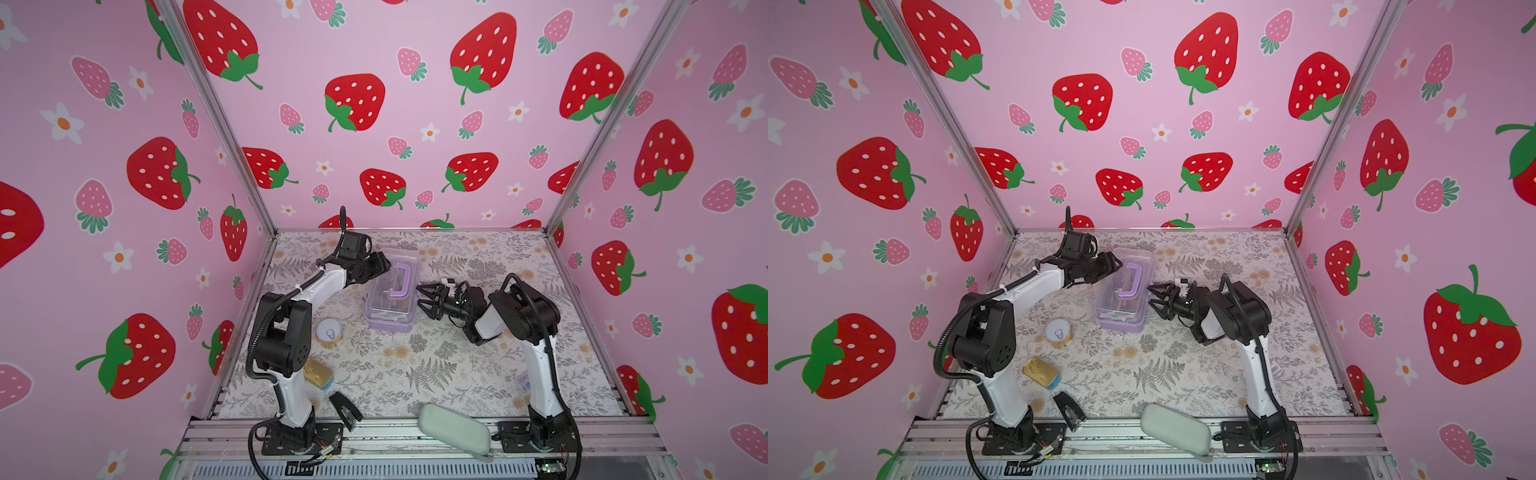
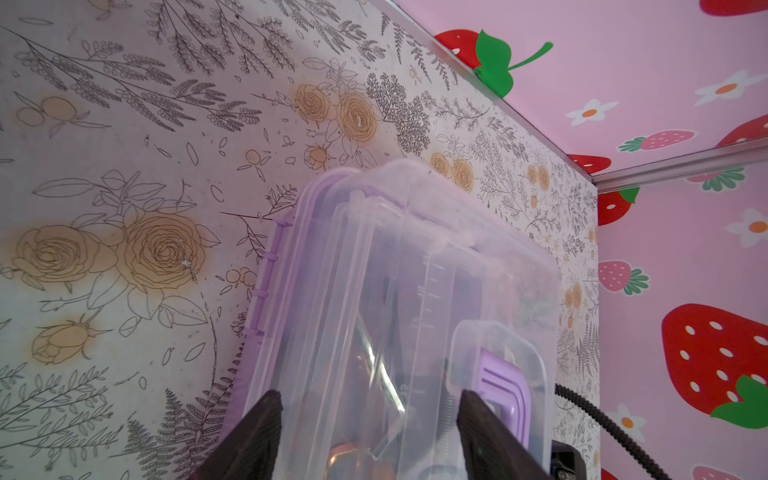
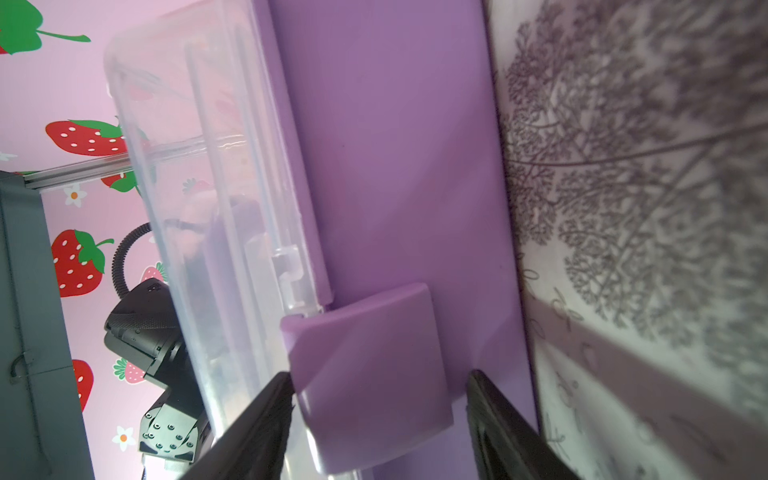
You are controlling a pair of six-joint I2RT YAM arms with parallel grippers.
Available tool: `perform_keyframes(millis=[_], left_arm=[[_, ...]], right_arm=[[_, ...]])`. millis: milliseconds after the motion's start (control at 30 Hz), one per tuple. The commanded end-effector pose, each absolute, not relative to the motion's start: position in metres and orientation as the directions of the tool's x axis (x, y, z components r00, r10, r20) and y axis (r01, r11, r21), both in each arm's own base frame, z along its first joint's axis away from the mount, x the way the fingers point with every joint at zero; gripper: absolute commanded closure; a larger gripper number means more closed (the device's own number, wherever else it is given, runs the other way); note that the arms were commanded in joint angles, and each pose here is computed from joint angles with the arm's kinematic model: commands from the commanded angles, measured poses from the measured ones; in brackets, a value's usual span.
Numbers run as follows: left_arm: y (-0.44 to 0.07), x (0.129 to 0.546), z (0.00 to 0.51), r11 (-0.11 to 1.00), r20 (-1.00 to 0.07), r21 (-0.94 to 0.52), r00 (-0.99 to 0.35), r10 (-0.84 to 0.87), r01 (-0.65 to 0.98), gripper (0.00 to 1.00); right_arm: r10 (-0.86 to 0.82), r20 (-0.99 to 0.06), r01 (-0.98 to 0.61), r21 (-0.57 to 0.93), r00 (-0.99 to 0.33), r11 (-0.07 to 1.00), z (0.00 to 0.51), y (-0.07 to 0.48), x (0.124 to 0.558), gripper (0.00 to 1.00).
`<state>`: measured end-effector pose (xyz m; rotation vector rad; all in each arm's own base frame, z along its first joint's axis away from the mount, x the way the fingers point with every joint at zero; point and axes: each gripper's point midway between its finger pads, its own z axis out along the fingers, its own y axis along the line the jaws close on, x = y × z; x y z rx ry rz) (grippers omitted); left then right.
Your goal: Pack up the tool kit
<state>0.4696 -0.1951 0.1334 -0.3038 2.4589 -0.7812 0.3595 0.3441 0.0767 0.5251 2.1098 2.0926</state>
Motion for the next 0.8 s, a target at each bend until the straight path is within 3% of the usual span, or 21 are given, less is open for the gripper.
perform_keyframes(millis=[0, 333, 767], left_arm=[[-0.22, 0.46, 0.142, 0.765, -0.387, -0.644, -0.861, -0.329, -0.003, 0.3], [-0.221, 0.46, 0.138, 0.766, -0.381, -0.643, -0.867, -0.323, -0.003, 0.31], [-0.222, 0.463, 0.137, 0.766, -0.378, -0.643, -0.867, -0.325, -0.007, 0.31]], right_arm=[[0.3, -0.136, -0.216, 0.943, -0.944, -0.253, 0.185, 0.338, 0.342, 0.32], [0.32, -0.171, -0.261, 0.929, -0.932, -0.261, 0.205, 0.326, 0.343, 0.32], [0.342, -0.18, -0.262, 0.941, -0.922, -0.213, 0.192, 0.308, 0.339, 0.33]])
